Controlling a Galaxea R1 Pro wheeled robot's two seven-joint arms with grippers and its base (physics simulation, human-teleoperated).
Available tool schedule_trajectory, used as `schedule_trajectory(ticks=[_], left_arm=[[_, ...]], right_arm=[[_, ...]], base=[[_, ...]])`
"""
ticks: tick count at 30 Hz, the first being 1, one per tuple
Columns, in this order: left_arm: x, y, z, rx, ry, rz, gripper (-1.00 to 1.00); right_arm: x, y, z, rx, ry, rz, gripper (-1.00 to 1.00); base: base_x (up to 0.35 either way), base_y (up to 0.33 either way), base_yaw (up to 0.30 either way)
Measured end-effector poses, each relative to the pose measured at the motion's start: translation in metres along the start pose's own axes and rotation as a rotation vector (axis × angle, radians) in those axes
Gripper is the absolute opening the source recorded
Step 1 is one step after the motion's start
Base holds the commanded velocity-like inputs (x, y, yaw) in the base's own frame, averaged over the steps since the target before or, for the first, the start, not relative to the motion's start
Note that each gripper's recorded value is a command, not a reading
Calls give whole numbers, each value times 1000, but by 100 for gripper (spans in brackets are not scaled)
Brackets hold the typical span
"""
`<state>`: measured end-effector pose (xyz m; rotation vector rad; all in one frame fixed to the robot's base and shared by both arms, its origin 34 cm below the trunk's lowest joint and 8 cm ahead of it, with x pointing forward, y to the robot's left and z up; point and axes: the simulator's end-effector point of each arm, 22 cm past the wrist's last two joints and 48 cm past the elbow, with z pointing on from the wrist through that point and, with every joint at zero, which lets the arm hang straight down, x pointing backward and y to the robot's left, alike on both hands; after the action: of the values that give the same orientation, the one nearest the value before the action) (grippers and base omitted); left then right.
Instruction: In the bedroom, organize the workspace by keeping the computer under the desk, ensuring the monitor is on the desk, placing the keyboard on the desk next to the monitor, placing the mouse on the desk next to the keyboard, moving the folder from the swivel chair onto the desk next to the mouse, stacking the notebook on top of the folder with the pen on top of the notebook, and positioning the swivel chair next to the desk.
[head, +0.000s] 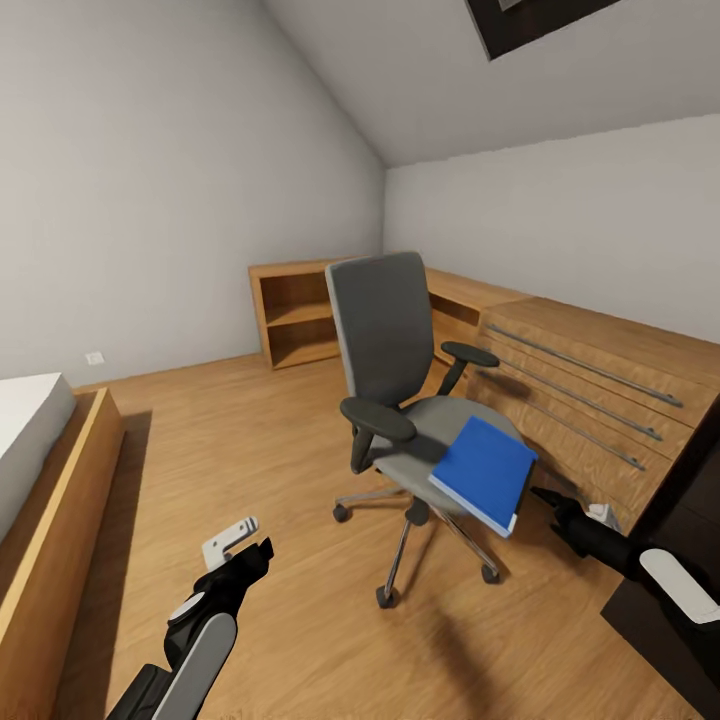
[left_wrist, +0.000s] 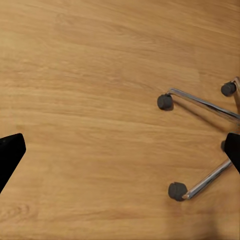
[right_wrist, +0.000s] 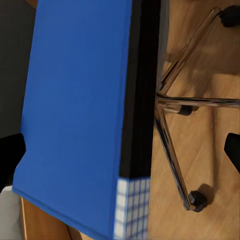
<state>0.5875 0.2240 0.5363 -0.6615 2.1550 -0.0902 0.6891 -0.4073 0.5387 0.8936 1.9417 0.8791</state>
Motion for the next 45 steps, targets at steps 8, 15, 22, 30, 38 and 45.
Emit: schedule_trajectory(ticks=[8,15,22,30,38,45], left_arm=[[15,7,8,0,0,0,100],[27,9,12,5,3,6,100],[27,9,12,6,5,5,100],[28,9,12,6,8,3,100],[32,11,14,5,7,5,100],[45,17,21,5,6,6,100]], right_arm=[[11,-14,5,-6,3,2,100],[17,-15,7,-46,3,0,100],[25,-5,2,-140,47,36,100],[13,-7,-21,-200,119,229,100],[6,-10,-31,-218,139,273,100],[13,-24,-30,-218,143,274,100]], base=[[0,0,0],[0,0,0],[0,0,0],[0,0,0],[0,0,0],[0,0,0]])
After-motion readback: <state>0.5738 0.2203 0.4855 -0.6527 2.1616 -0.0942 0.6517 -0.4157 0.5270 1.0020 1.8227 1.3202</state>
